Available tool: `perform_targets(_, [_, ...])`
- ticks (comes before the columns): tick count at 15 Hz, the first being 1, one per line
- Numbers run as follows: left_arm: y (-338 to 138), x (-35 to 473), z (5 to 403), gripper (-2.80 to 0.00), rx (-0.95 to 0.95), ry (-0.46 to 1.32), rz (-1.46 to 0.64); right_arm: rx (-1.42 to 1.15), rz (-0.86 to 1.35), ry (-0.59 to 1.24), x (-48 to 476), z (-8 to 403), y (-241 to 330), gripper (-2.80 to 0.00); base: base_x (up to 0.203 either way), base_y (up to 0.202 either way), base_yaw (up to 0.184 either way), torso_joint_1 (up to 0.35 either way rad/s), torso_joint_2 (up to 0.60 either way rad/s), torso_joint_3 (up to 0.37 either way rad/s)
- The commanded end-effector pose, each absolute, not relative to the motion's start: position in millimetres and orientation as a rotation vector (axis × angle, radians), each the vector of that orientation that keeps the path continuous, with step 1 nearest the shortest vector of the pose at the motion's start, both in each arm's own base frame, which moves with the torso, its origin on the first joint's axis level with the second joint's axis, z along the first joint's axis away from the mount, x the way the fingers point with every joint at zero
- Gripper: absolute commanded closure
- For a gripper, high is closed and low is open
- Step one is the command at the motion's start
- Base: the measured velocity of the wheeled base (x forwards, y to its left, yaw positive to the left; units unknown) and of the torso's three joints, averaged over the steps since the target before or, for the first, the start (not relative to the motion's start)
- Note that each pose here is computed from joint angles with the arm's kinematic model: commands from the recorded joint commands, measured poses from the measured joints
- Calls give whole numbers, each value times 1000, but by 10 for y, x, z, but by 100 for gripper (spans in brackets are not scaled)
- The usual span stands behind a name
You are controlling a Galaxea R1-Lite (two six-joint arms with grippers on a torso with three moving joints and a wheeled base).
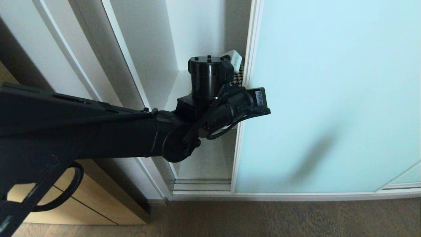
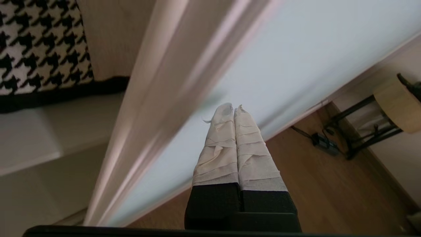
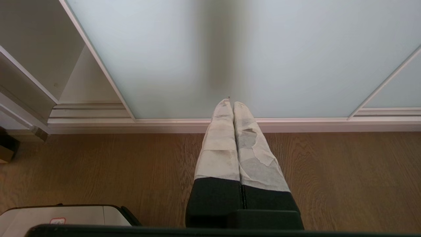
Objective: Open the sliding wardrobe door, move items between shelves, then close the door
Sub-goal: Close the door
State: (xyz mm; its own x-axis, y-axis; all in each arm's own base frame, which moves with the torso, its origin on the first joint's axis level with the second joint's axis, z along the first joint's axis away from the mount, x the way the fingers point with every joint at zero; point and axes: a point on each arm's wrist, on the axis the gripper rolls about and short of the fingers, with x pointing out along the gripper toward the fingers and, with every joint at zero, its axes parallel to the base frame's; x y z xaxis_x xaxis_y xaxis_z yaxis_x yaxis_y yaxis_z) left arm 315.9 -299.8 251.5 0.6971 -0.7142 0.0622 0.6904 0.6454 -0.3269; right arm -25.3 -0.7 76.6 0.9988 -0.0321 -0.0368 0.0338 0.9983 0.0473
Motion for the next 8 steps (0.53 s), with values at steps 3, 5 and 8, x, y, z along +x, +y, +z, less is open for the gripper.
perform_targets(3, [-3020,3271,2500,0,-346,59,-766,48,-33,37,-252,766,-7,0,0,0,0,0,0,0])
perform_targets(5, [-3020,3326,2484,0,-347,55,-757,48,-33,37,-252,766,-7,0,0,0,0,0,0,0])
perform_targets(8, [-2998,3430,2453,0,-347,48,-727,48,-33,36,-253,766,-7,0,0,0,0,0,0,0])
